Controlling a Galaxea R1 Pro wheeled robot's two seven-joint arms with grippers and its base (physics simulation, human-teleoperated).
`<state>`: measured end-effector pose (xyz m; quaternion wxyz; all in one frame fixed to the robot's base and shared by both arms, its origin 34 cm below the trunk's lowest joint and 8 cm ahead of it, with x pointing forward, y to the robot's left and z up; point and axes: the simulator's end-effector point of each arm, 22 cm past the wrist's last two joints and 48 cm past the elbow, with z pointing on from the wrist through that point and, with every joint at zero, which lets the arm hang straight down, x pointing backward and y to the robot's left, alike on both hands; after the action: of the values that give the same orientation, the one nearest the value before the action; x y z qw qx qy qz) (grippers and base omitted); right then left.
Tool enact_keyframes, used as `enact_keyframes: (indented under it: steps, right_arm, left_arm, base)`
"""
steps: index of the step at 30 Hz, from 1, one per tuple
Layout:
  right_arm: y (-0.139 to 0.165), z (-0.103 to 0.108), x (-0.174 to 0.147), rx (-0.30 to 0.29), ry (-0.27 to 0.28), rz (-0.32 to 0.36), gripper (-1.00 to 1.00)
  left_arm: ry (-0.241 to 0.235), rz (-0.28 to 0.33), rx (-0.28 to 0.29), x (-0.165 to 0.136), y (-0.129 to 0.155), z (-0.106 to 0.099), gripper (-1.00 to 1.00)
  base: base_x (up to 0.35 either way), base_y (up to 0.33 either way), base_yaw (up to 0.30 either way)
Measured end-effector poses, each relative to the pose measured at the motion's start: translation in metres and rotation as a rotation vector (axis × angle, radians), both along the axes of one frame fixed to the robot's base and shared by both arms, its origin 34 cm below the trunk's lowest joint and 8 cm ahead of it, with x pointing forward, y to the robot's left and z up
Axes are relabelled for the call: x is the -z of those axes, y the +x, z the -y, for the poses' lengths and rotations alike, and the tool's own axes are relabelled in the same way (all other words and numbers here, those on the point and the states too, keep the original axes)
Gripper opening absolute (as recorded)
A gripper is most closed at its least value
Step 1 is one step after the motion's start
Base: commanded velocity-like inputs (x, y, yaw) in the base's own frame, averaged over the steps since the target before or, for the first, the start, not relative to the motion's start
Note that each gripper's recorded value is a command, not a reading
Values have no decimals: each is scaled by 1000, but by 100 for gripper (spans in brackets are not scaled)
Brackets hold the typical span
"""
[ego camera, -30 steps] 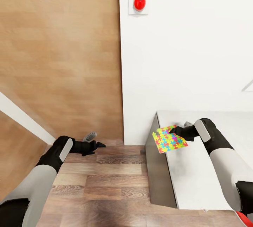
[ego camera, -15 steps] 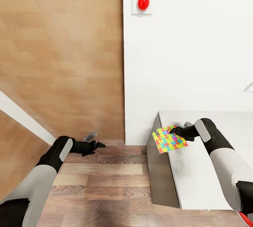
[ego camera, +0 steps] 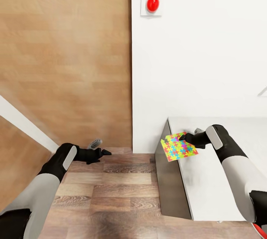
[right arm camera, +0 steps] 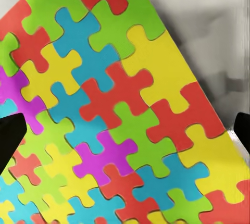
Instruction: Put all the toys in the child's room - the three board games (two on the bed and one on the table), the two jigsaw puzzles on the table, and the tennis ball on the table - inside the toy box on the table in the child's room.
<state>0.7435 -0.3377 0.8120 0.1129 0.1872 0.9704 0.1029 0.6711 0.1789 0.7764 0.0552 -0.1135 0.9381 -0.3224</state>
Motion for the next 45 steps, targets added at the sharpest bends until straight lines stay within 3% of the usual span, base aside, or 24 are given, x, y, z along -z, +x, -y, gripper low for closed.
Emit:
enact_keyframes:
  steps: [11, 29, 36, 41, 45]
  right_arm:
    - [6, 0, -14, 0, 0, 27, 100]
    - [36, -1, -63, -5, 2, 155, 100]
    - [50, -4, -92, -13, 13, 232, 100]
    - [62, 5, -126, -15, 27, 329, 100]
    - [65, 6, -157, -29, 73, 423, 100]
  left_arm:
    - [-1, 16, 0, -9, 3, 0, 100]
    - [-4, 45, -5, -25, 10, -1, 100]
    - [-9, 58, -14, -33, 14, -3, 100]
    - [-25, 74, -32, -39, 18, -4, 100]
    - [-52, 100, -56, -47, 24, -7, 100]
  base:
    - [0, 0, -71]
    - [0, 0, -82]
    - [0, 0, -84]
    - [0, 0, -83]
    - [0, 0, -79]
